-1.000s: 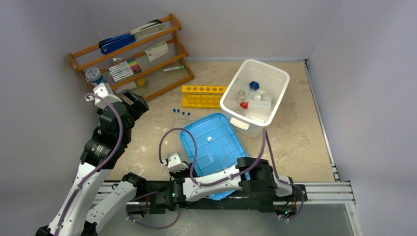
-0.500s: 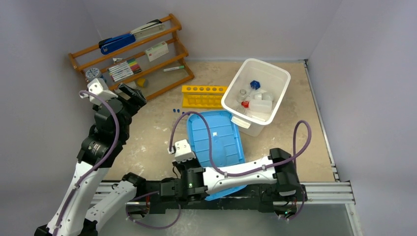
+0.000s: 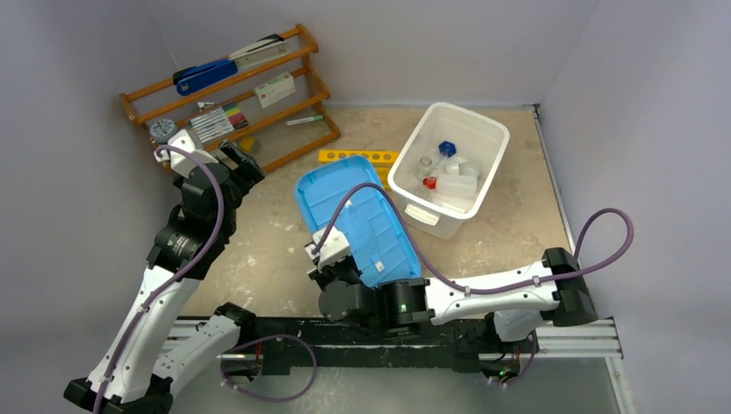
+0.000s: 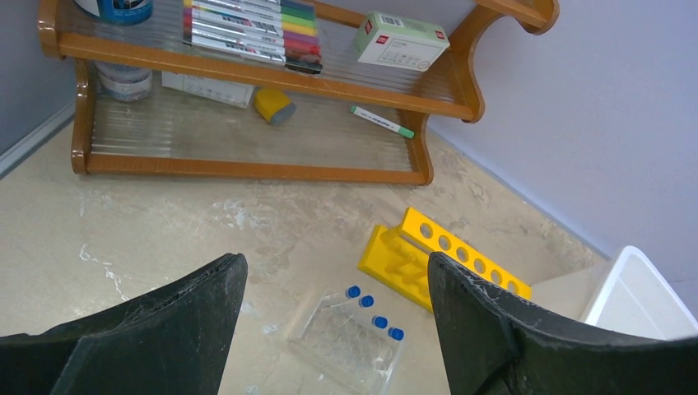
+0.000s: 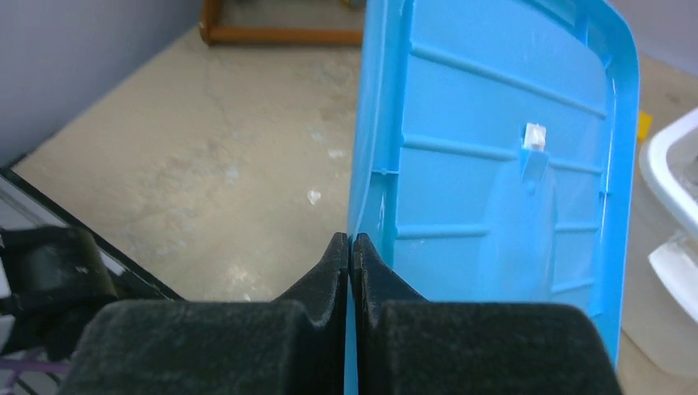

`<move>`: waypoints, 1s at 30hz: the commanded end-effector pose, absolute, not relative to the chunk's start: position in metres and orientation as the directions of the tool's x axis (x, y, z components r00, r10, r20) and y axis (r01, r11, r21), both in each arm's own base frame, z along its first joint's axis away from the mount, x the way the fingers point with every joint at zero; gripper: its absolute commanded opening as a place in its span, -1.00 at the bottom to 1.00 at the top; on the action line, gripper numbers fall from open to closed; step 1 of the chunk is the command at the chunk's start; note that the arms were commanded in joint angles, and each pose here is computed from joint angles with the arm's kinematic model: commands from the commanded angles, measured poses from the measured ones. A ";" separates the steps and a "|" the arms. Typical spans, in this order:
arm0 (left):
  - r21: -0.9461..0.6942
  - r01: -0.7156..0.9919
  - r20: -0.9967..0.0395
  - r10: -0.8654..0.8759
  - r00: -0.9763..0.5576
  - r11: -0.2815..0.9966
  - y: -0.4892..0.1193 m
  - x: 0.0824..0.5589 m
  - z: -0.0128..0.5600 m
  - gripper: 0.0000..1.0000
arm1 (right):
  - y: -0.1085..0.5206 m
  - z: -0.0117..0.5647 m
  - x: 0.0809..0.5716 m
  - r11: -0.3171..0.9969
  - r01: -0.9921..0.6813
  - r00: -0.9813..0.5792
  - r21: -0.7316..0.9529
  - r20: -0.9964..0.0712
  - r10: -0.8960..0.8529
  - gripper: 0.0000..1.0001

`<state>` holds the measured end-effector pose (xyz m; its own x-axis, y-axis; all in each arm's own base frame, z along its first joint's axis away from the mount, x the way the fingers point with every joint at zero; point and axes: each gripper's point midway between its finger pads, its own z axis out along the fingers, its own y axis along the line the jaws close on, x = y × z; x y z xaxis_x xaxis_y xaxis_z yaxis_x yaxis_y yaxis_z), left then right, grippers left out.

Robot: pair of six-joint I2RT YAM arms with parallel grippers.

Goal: Organize the chemistry lab equipment
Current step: Pick up the storage box lid at the center of the board.

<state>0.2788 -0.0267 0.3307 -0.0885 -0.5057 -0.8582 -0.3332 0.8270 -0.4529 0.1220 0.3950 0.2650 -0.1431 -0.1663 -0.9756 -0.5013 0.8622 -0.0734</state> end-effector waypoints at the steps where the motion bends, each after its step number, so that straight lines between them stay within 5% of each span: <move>1: -0.489 -0.314 -0.859 -0.512 0.010 0.814 -0.017 0.275 0.367 0.61 | 0.410 0.351 0.128 0.846 -0.532 -0.036 0.019 -0.999 0.000 -1.00; 10: -0.488 -0.303 -0.861 -0.508 0.015 0.819 -0.021 0.284 0.363 0.61 | 0.391 0.442 0.136 0.756 -0.636 0.046 0.154 -0.971 0.236 -1.00; 19: -0.568 0.107 -0.823 -0.566 -0.044 0.816 -0.097 0.307 0.385 0.62 | 0.288 0.530 0.149 0.657 -0.692 0.108 0.299 -0.857 0.504 -1.00; 26: -0.616 0.443 -0.760 -0.639 -0.119 0.651 -0.167 0.325 0.405 0.63 | 0.239 0.567 0.134 0.565 -0.753 0.103 0.338 -0.787 0.608 -1.00; 30: -0.592 0.684 -0.699 -0.695 -0.172 0.426 -0.208 0.317 0.426 0.63 | 0.232 0.581 0.121 0.491 -0.803 0.076 0.337 -0.760 0.646 -1.00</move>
